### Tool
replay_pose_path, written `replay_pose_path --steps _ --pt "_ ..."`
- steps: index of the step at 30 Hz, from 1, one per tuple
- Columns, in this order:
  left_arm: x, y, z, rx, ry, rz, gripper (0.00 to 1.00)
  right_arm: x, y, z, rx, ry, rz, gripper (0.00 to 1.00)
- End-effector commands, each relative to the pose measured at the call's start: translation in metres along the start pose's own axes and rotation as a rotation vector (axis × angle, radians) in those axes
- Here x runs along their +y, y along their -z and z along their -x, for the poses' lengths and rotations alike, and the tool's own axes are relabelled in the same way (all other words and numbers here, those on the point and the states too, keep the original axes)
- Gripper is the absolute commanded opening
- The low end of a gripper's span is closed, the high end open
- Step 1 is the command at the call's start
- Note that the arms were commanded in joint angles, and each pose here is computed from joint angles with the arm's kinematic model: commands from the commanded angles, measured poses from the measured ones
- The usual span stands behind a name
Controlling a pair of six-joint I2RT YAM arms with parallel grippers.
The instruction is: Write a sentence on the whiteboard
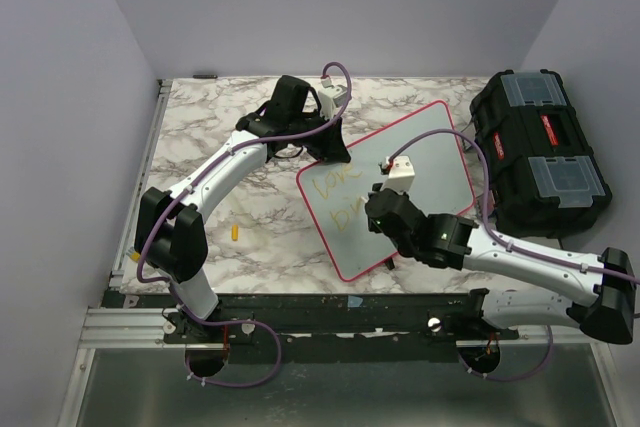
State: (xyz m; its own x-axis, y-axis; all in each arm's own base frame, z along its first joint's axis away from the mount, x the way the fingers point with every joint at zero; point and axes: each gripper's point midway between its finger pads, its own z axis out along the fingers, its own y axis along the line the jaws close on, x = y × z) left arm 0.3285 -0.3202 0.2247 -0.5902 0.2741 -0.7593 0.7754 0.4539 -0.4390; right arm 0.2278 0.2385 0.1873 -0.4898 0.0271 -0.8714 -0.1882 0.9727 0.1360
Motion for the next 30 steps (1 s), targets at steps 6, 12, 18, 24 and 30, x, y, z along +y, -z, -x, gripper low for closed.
replay_pose_path --steps 6,12,18,24,30 --pt "-0.003 -0.003 -0.002 0.013 -0.086 0.011 0.00 -0.018 -0.002 -0.035 0.078 -0.002 -0.030 0.01" --pt "-0.004 -0.003 -0.002 0.011 -0.087 0.013 0.00 -0.020 0.002 -0.046 0.109 -0.017 -0.001 0.01" --pt "-0.004 -0.002 -0.001 0.011 -0.087 0.013 0.00 -0.022 0.005 -0.052 0.127 -0.022 0.012 0.01" --pt "-0.003 -0.003 -0.002 0.013 -0.087 0.014 0.00 -0.023 0.010 -0.044 0.118 -0.028 0.009 0.01" --pt "-0.003 -0.003 -0.003 0.014 -0.088 0.014 0.00 -0.019 0.025 -0.011 0.005 -0.094 0.086 0.01"
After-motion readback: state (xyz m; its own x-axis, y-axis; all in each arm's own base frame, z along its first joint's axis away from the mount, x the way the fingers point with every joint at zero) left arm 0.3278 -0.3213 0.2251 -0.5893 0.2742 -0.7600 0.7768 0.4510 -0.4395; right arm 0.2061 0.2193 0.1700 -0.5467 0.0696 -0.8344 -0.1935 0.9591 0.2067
